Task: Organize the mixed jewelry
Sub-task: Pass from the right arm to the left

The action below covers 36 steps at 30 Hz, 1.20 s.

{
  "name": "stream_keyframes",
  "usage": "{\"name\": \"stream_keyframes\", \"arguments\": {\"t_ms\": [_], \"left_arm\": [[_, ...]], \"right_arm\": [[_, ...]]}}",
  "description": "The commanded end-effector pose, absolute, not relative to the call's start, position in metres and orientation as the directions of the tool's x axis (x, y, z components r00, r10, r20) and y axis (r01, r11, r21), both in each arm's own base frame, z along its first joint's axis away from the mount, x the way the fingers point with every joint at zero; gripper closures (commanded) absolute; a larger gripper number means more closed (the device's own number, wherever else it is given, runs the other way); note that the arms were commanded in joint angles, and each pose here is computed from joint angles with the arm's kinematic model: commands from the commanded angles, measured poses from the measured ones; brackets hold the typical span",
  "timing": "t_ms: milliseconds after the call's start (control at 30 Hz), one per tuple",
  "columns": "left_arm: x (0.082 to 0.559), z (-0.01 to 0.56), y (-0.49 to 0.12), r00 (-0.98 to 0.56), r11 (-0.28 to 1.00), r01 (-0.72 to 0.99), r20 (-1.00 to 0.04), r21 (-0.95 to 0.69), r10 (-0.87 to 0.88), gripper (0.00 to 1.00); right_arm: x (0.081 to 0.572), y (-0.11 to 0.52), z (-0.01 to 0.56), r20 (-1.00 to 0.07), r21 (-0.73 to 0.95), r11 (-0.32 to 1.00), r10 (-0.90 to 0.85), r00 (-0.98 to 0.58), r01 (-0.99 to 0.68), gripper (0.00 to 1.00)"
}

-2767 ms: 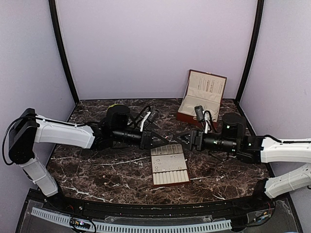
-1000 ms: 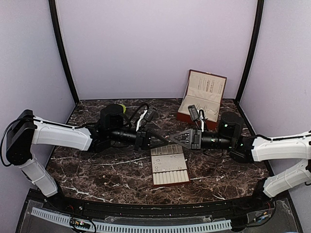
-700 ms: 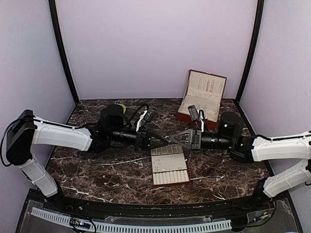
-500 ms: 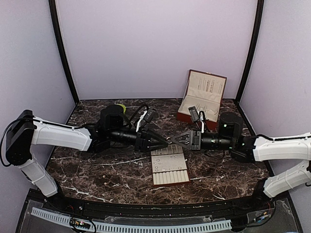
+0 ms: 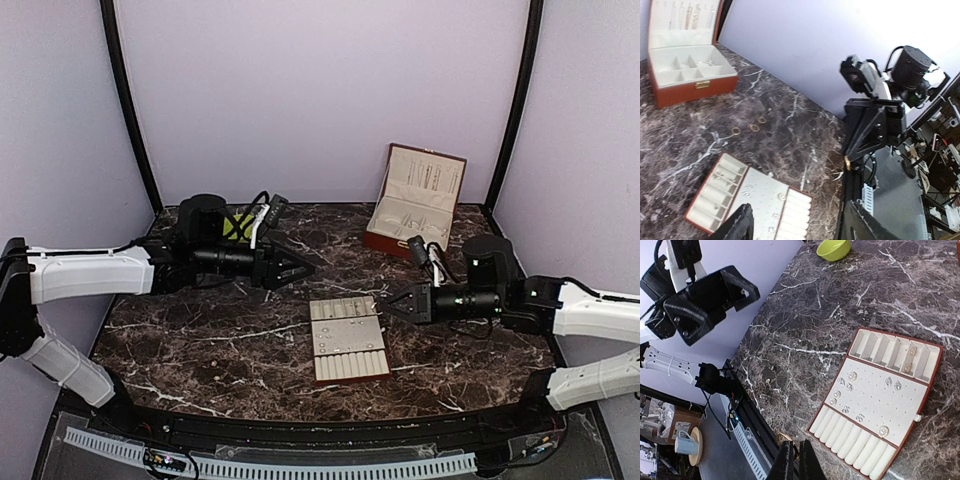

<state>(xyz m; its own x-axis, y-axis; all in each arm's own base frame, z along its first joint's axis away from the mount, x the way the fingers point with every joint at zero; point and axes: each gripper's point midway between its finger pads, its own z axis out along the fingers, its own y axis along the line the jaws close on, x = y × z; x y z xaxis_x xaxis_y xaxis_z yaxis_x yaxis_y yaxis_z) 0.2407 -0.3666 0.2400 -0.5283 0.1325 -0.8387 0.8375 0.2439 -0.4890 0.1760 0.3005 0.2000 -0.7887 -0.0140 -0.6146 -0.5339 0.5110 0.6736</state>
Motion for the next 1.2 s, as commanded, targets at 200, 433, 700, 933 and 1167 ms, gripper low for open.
{"name": "stream_keyframes", "arguments": {"t_ms": [200, 433, 700, 933, 1167], "left_arm": [[0.243, 0.248, -0.374, -0.542, 0.251, 0.828, -0.831, -0.502, 0.127, 0.35], [0.217, 0.224, -0.419, -0.636, 0.138, 0.771, -0.749, -0.621, 0.185, 0.35], [0.209, 0.207, -0.439, -0.677, 0.101, 0.729, -0.694, -0.677, 0.245, 0.41], [0.2, 0.208, -0.447, -0.686, 0.047, 0.712, -0.681, -0.7, 0.257, 0.48], [0.195, 0.204, -0.452, -0.685, 0.031, 0.706, -0.671, -0.708, 0.282, 0.61]], "right_arm": [[0.178, 0.301, 0.194, -0.619, 0.652, 0.567, 0.015, -0.785, -0.504, 0.96], [0.181, 0.322, 0.2, -0.654, 0.623, 0.55, -0.023, -0.756, -0.556, 0.95], [0.182, 0.333, 0.208, -0.687, 0.604, 0.523, -0.041, -0.725, -0.602, 0.95], [0.183, 0.337, 0.207, -0.697, 0.589, 0.52, -0.061, -0.715, -0.619, 0.95], [0.184, 0.34, 0.209, -0.702, 0.582, 0.518, -0.068, -0.709, -0.627, 0.95]]}}
